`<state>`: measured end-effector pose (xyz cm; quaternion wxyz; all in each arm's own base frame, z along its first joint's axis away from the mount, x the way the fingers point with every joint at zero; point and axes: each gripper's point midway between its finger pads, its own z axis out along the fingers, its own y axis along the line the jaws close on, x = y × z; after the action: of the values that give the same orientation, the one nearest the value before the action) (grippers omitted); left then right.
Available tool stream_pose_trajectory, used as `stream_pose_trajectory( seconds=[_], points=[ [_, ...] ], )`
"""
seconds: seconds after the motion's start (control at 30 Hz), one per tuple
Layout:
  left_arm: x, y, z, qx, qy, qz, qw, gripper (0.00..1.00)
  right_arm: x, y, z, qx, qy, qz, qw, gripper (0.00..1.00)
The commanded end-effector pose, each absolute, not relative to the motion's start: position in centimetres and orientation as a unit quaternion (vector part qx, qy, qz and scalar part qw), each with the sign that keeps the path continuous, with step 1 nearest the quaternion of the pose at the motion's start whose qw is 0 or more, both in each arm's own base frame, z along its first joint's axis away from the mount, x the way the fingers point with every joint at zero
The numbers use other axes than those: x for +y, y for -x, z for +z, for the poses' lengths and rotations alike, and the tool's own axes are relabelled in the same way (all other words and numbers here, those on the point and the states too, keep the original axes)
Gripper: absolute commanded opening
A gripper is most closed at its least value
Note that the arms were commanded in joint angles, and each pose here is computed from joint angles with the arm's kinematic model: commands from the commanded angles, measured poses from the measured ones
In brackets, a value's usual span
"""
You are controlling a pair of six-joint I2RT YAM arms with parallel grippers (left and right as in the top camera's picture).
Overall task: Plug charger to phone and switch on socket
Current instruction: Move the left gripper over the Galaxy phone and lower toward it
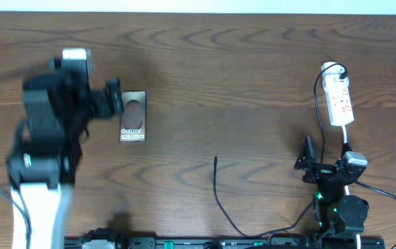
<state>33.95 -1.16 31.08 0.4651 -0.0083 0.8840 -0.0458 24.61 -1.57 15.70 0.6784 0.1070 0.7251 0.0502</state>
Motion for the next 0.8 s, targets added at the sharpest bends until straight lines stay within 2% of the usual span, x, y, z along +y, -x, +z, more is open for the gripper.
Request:
stream_pose_trajectory(
  seconds=[0.0, 0.27, 0.47, 0.5, 0.53, 0.57, 0.6, 0.63, 0.7, 0.73, 0.77],
  points=[
    [-1.4, -37.0, 32.5, 0.907, 0.003, -0.050, 0.419, 0.90, -1.4, -24.6, 15.7, 0.726, -0.099, 0.048, 0.679, 0.99],
    [-1.6, -38.5, 26.9, 0.967, 0.011, -0.055, 0.249, 0.90, -1.4, -24.6, 15.7, 0.726, -0.099, 0.048, 0.679, 0.99],
    [-2.3, -39.3, 23.5, 0.978, 0.009, -0.074, 0.197, 0.90, -1.4, -24.6, 15.7, 0.726, -0.099, 0.048, 0.679, 0.99],
    [-2.3, -39.3, 23.1, 0.979, 0.010, -0.074, 0.190, 0.76, -1.4, -24.6, 15.7, 0.726, -0.099, 0.048, 0.679, 0.99],
    [-2.3, -39.4, 22.8, 0.980, 0.010, -0.074, 0.185, 0.41, -1.4, -24.6, 15.7, 0.726, -0.099, 0.048, 0.679, 0.99],
    [-2.3, -39.4, 22.6, 0.980, 0.010, -0.074, 0.183, 0.28, -1.4, -24.6, 15.7, 0.726, -0.099, 0.048, 0.679, 0.99],
    [-2.3, -39.5, 22.4, 0.981, 0.010, -0.074, 0.181, 0.24, -1.4, -24.6, 15.7, 0.726, -0.099, 0.048, 0.679, 0.99],
    [-2.3, -39.6, 22.3, 0.981, 0.010, -0.074, 0.181, 0.32, -1.4, -24.6, 15.7, 0.726, -0.099, 0.048, 0.679, 0.99],
    [-2.3, -39.6, 22.3, 0.981, 0.010, -0.074, 0.180, 0.89, -1.4, -24.6, 15.7, 0.726, -0.099, 0.048, 0.679, 0.99],
    [-2.3, -39.6, 22.3, 0.981, 0.011, -0.074, 0.180, 0.98, -1.4, -24.6, 15.7, 0.726, -0.099, 0.048, 0.679, 0.99],
    [-2.3, -39.6, 22.3, 0.981, 0.010, -0.074, 0.181, 0.98, -1.4, -24.6, 15.7, 0.726, -0.099, 0.048, 0.679, 0.99]
  ],
)
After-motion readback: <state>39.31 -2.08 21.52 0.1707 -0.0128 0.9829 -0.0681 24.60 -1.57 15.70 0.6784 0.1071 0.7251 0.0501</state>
